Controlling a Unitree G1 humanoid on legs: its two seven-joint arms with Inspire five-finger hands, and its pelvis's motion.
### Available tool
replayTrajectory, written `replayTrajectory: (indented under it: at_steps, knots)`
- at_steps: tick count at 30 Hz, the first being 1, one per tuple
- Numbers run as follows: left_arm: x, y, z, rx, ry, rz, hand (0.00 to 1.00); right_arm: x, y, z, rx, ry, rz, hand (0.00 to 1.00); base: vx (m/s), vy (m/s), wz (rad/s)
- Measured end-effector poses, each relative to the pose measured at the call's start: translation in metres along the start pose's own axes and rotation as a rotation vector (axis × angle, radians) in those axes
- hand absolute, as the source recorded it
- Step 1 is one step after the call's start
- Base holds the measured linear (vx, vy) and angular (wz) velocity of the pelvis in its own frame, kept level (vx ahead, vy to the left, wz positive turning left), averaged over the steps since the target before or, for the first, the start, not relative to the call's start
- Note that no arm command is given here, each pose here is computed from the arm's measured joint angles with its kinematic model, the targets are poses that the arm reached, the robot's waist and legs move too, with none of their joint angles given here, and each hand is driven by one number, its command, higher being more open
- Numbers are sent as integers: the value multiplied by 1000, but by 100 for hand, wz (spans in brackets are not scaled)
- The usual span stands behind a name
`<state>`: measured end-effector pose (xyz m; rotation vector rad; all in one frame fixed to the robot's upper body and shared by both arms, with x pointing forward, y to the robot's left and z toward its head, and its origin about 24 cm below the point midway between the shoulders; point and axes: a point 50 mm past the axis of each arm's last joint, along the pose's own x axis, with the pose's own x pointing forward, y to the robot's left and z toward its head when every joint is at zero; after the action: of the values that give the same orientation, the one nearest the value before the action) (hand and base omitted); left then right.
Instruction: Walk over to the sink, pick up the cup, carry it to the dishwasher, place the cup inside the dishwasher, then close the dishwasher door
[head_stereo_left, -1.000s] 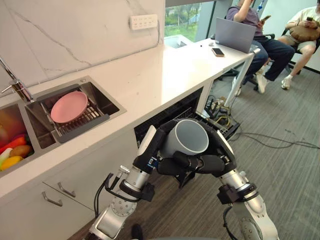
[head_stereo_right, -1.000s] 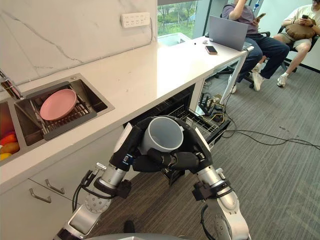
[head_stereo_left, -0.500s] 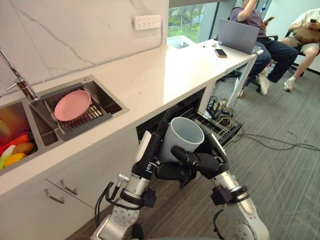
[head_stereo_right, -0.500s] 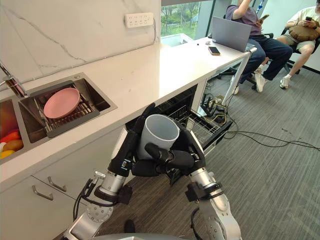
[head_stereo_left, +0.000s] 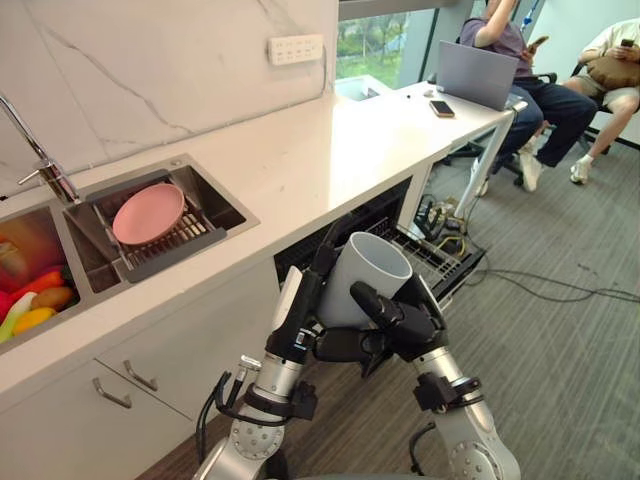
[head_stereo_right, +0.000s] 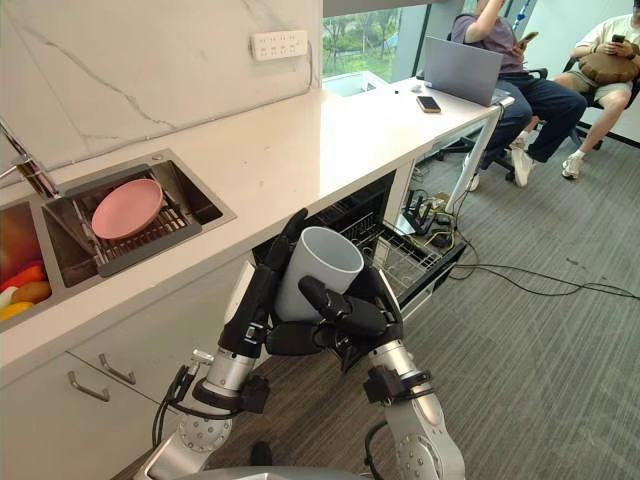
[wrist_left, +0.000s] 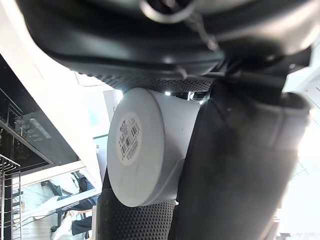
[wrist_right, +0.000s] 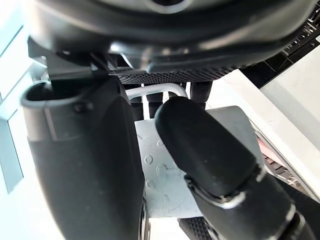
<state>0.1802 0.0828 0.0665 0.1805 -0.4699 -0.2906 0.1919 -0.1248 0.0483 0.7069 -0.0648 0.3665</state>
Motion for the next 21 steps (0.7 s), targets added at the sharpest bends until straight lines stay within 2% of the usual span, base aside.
replayTrajectory:
  at_steps: [11, 15, 21]
  knots:
    - [-2, 1, -3, -18, 42, 20, 100, -1, -7, -12, 114, -6, -73, 0, 0, 0, 1]
    - [3, 5, 0, -82, 31, 111, 100, -9, -28, -20, 217, -26, -244, 0, 6, -1, 5]
    - [3, 15, -2, -140, 51, 205, 100, -16, -33, -18, 298, -81, -293, 0, 2, -1, 1]
